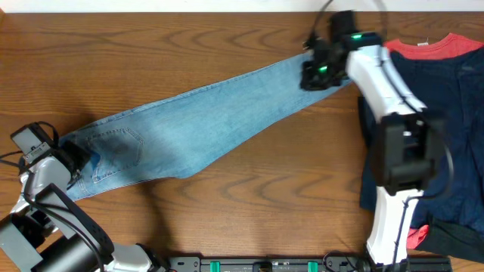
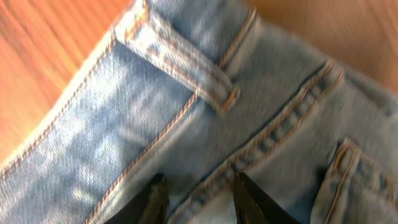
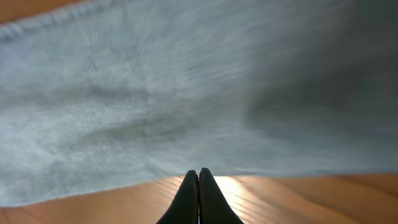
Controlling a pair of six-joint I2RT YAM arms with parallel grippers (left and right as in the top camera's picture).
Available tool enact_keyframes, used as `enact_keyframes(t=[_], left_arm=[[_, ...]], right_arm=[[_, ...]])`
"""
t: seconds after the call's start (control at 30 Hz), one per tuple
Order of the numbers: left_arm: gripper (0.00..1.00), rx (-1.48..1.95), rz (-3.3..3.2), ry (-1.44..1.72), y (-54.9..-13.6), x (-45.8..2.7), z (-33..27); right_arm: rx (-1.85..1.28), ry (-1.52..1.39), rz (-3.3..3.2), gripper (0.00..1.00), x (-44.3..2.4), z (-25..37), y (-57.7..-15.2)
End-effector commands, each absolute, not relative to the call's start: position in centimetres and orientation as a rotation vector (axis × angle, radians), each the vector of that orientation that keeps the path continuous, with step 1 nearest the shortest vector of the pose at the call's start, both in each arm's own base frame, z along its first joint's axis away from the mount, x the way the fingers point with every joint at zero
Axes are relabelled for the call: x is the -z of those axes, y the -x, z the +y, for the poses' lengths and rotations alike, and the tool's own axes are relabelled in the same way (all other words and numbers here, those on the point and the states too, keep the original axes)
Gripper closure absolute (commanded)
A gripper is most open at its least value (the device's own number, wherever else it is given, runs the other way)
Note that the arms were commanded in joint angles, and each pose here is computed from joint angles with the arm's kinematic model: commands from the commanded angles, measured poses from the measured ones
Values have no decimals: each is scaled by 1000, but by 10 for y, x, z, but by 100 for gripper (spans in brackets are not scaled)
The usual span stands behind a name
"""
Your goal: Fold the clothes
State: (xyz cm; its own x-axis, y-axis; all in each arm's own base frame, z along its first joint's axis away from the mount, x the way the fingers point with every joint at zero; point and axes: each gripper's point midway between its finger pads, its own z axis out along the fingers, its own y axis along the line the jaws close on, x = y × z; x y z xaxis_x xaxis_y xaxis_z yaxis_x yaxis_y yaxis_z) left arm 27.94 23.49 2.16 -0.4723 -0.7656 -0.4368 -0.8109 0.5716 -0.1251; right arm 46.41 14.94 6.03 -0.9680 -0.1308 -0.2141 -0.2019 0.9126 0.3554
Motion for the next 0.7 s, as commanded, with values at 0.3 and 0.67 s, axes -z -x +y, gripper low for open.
enact_keyframes(t=[0.3, 0.67], left_arm=[[64, -273, 2402, 1408, -251, 25, 260], [64, -46, 2269, 1396, -276, -1, 280]], right_arm=[[-105, -173, 3147, 96, 33, 89, -445], [-213, -166, 2873, 73, -53, 30, -504]])
